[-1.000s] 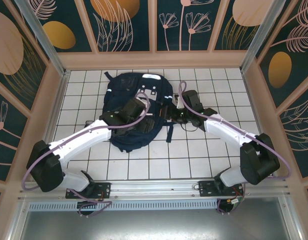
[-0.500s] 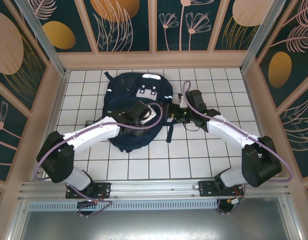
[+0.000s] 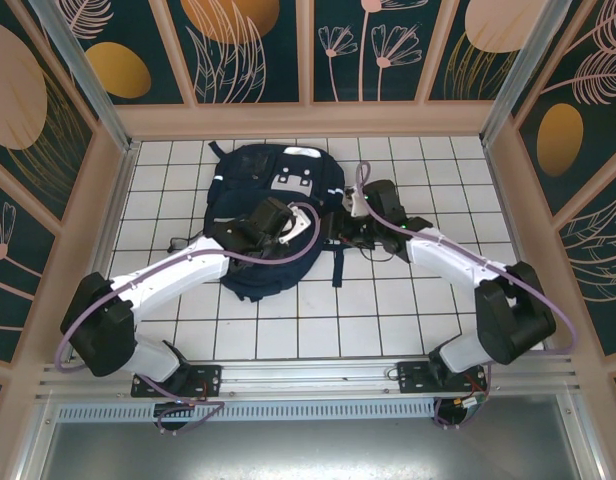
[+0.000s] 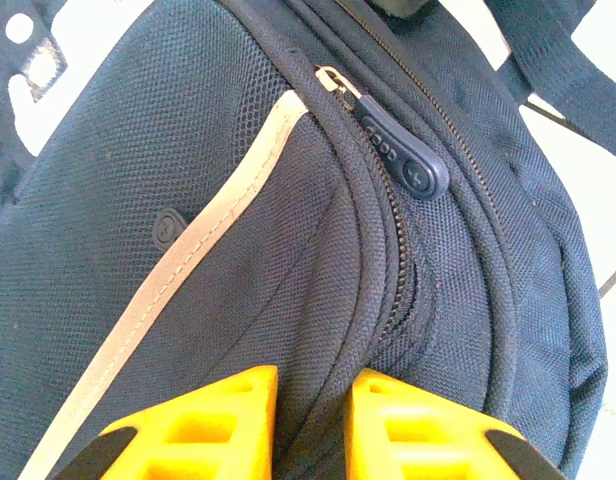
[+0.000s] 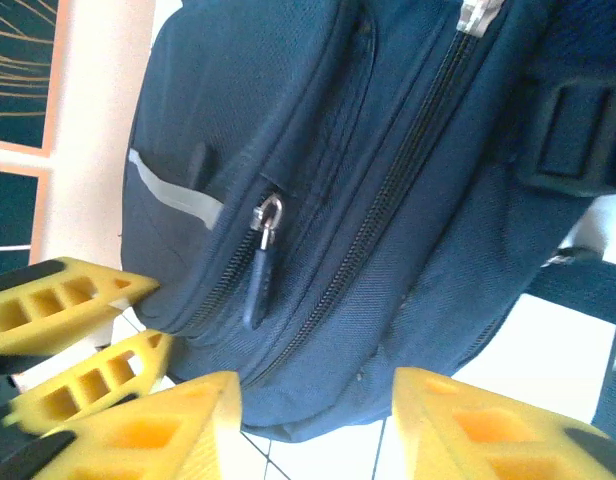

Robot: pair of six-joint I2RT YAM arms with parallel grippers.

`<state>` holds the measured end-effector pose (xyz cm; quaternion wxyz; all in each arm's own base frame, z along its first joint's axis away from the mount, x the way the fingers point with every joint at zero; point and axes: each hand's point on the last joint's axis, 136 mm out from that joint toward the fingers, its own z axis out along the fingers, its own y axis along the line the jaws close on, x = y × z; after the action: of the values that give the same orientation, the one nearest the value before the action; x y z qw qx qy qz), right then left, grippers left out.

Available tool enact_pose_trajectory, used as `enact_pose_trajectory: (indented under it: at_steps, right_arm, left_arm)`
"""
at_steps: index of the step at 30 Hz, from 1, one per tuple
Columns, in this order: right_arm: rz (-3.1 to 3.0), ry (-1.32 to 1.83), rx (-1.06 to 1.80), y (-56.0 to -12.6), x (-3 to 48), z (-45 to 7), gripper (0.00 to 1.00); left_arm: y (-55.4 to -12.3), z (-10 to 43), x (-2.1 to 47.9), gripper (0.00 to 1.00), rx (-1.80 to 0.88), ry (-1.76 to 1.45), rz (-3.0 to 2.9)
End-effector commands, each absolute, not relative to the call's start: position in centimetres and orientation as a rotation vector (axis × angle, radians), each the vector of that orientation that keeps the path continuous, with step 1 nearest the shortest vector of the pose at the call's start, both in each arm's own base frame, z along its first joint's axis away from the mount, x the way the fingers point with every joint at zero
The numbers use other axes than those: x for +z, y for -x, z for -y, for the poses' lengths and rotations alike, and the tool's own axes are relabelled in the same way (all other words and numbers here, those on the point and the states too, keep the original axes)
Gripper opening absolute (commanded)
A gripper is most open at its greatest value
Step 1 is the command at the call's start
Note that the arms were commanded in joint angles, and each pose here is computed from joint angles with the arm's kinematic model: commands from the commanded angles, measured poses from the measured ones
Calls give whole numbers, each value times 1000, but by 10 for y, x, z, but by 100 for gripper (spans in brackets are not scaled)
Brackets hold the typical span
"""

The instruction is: Pack the student bag

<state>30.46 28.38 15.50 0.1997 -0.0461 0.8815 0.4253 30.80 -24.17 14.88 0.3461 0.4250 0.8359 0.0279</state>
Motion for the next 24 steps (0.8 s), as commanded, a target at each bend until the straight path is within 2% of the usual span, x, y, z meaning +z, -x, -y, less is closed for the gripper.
enact_pose_trajectory:
  at_steps: [1, 10, 18, 24]
  right_arm:
    - [-2394, 256, 1296, -306, 174, -314, 41]
    - [-2373, 270, 1302, -322, 172, -328, 37]
    - [-2428, 301, 1282, -326, 150, -334, 20]
    - [-2441, 297, 1208, -328, 143, -327, 17]
  left_arm:
    - [-318, 239, 172, 22, 71, -1010, -2106]
    - [-317, 238, 169, 21, 66, -1003, -2111]
    - [-318, 240, 177, 20, 52, -987, -2091]
    - [-320, 239, 178, 19, 58, -973, -2086]
